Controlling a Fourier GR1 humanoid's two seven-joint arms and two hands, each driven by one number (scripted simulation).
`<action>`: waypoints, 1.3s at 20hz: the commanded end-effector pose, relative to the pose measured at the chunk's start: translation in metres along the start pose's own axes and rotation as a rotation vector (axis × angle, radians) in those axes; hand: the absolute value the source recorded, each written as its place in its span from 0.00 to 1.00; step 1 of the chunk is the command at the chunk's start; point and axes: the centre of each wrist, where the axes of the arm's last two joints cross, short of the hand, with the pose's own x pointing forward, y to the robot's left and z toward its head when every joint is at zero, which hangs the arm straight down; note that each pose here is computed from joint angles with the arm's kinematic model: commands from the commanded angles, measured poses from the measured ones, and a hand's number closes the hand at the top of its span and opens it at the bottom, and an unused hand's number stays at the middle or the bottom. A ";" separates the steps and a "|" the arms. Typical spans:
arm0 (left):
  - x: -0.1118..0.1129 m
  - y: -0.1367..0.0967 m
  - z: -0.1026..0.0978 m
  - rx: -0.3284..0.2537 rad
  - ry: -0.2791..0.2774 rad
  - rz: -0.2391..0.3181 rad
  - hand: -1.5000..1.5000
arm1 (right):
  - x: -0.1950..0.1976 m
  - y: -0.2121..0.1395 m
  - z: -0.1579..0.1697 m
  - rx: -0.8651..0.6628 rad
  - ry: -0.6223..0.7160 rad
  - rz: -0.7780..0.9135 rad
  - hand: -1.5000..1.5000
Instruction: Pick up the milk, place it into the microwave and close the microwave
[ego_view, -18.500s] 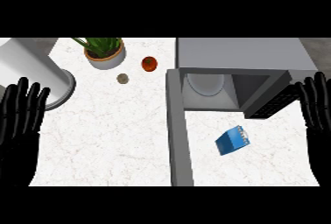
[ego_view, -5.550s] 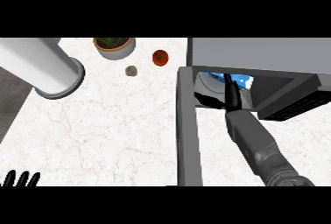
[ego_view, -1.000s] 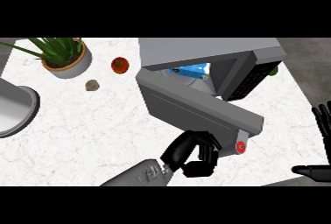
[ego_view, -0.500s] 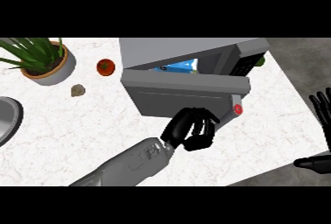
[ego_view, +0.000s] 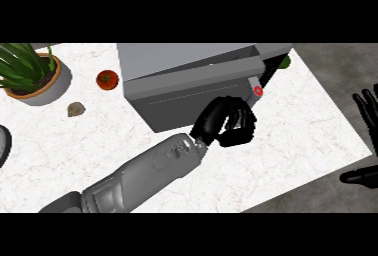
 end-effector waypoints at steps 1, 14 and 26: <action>0.030 -0.001 -0.020 0.009 -0.089 0.010 1.00 | 0.004 0.002 -0.013 0.067 -0.046 -0.055 0.00; 0.044 0.007 -0.035 0.073 -0.091 0.021 1.00 | 0.020 0.009 -0.049 0.235 -0.050 -0.136 0.00; 0.042 0.008 -0.037 0.113 -0.067 0.026 1.00 | 0.055 0.052 -0.095 0.632 -0.094 -0.140 1.00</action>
